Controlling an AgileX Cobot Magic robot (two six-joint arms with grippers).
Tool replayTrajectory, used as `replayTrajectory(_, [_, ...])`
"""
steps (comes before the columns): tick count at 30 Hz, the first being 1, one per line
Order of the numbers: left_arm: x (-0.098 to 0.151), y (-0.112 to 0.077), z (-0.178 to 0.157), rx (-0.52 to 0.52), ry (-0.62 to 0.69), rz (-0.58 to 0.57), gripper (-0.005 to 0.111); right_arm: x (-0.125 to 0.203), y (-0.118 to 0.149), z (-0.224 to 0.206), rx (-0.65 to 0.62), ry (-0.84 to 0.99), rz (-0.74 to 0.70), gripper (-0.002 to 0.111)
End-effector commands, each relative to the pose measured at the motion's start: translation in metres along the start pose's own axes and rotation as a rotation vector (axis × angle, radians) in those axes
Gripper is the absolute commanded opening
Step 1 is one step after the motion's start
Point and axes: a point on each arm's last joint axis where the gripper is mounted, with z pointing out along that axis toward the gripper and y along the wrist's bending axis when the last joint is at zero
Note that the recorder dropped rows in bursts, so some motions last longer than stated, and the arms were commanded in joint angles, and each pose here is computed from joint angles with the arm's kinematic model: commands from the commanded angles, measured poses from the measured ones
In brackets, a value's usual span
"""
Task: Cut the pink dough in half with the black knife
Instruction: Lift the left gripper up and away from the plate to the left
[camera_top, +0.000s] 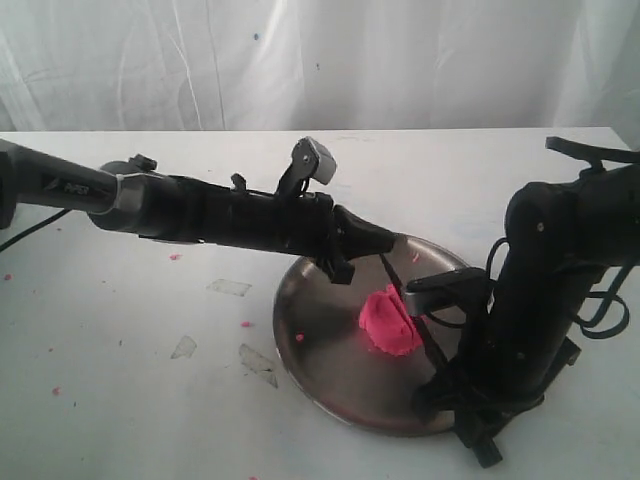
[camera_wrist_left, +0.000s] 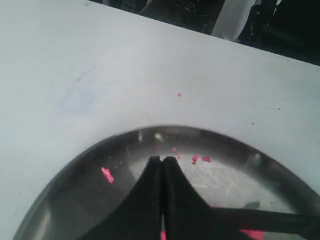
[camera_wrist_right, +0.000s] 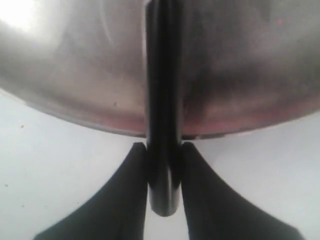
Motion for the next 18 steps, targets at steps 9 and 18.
replayTrajectory(9, [-0.071,-0.021,-0.029,-0.016,-0.071,0.066,0.000,-0.002,-0.001,0.002,0.007,0.014,-0.009,0.000])
replayTrajectory(18, [-0.118,-0.067,-0.079,-0.040,0.222,0.043,0.000,0.001,0.004,-0.022,0.000,0.009,-0.027,0.000])
